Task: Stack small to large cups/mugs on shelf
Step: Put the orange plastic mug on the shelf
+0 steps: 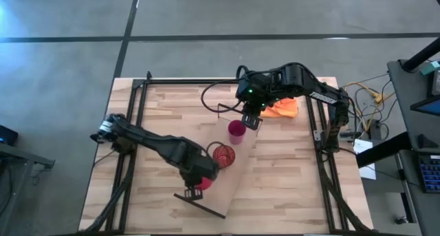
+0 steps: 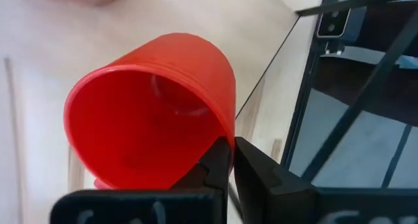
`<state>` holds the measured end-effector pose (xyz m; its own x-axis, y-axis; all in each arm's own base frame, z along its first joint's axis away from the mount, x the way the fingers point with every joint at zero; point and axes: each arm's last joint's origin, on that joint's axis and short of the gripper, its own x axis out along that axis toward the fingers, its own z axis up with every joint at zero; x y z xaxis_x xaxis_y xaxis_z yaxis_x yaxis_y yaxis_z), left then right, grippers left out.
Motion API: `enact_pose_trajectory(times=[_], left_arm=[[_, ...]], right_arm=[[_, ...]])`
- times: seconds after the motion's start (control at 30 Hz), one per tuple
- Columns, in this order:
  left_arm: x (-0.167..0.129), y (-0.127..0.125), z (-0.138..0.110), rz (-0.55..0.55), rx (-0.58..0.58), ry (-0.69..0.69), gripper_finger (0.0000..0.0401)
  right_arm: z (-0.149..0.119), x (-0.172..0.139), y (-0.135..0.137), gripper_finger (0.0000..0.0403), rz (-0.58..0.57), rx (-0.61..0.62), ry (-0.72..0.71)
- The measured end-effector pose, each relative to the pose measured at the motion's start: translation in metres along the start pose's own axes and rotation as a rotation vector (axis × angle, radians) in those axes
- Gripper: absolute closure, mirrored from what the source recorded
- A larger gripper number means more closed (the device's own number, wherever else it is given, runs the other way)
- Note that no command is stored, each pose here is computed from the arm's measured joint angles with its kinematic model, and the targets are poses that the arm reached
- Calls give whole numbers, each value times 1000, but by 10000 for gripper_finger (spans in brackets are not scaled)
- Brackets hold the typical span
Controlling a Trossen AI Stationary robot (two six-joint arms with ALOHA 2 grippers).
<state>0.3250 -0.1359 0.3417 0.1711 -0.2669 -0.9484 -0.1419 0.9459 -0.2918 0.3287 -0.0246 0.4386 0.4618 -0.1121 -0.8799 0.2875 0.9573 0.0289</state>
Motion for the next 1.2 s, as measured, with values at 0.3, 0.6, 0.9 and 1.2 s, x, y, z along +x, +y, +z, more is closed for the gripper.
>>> enact_pose_trajectory(times=[0.3,0.6,0.9,1.2], left_arm=[[14,-8,15,-40,-10,-67,401],[23,-10,17,-39,-70,-116,401],[36,-16,12,-45,-139,-101,401],[54,-24,6,-42,-174,-74,401]], right_arm=[[0,0,1,335,2,39,1],[0,0,1,335,2,15,1],[0,0,1,335,2,-11,1],[0,0,1,335,2,-38,1]])
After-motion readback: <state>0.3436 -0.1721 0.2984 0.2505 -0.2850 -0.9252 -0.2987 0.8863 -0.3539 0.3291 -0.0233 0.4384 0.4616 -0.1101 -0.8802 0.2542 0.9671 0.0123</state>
